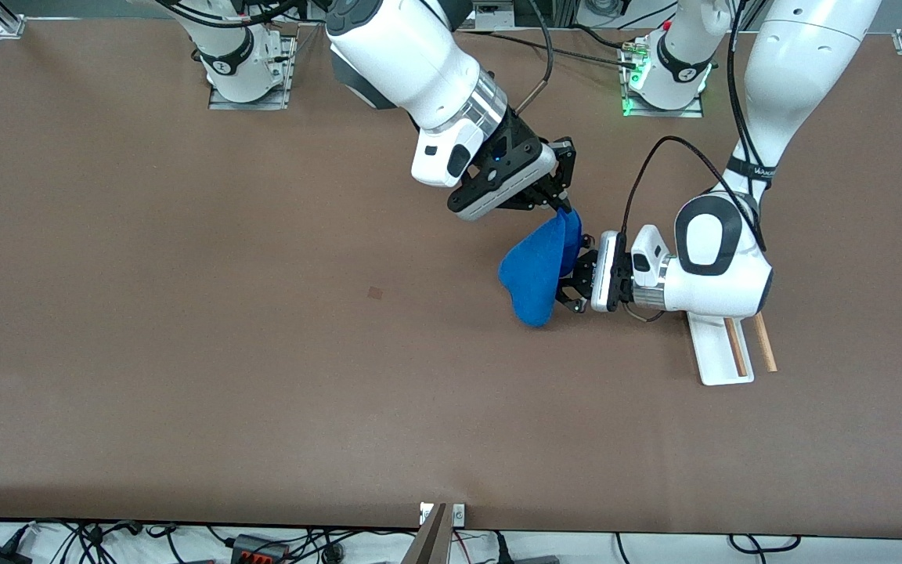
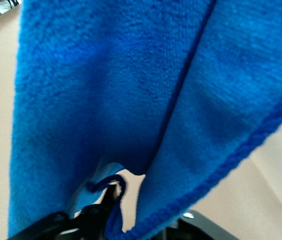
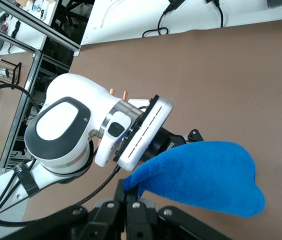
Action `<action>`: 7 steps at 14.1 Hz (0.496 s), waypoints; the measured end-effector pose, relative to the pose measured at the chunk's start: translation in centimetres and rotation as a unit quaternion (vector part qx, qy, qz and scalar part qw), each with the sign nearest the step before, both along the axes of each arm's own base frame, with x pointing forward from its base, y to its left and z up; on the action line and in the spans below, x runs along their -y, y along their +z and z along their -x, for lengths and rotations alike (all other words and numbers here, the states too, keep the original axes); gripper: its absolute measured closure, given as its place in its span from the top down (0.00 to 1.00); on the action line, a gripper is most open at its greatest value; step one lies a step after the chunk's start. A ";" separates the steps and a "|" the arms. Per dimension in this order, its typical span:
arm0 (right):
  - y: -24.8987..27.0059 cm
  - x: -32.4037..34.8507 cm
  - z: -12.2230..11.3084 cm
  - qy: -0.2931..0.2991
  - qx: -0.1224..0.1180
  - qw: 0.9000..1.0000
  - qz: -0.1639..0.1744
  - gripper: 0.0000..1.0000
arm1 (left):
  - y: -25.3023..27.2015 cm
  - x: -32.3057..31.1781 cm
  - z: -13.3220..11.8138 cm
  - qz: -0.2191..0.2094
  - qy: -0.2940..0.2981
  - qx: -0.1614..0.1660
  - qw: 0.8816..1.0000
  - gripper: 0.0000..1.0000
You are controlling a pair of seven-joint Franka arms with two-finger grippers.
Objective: Pass towel and hang on rack
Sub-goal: 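Grasp the towel with the left gripper beside the right gripper, then release the right gripper while the left gripper drapes the towel over the dowels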
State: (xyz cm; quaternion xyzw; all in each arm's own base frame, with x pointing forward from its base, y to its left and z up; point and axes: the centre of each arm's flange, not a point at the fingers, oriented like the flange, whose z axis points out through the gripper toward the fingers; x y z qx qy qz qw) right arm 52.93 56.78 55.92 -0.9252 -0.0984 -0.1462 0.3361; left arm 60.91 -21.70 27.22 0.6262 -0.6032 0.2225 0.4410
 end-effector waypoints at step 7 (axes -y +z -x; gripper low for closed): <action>-0.5 0.3 -0.4 -0.003 -0.001 1.000 0.006 0.26 | 0.9 -2.4 -1.4 -0.051 0.019 -0.019 0.998 0.02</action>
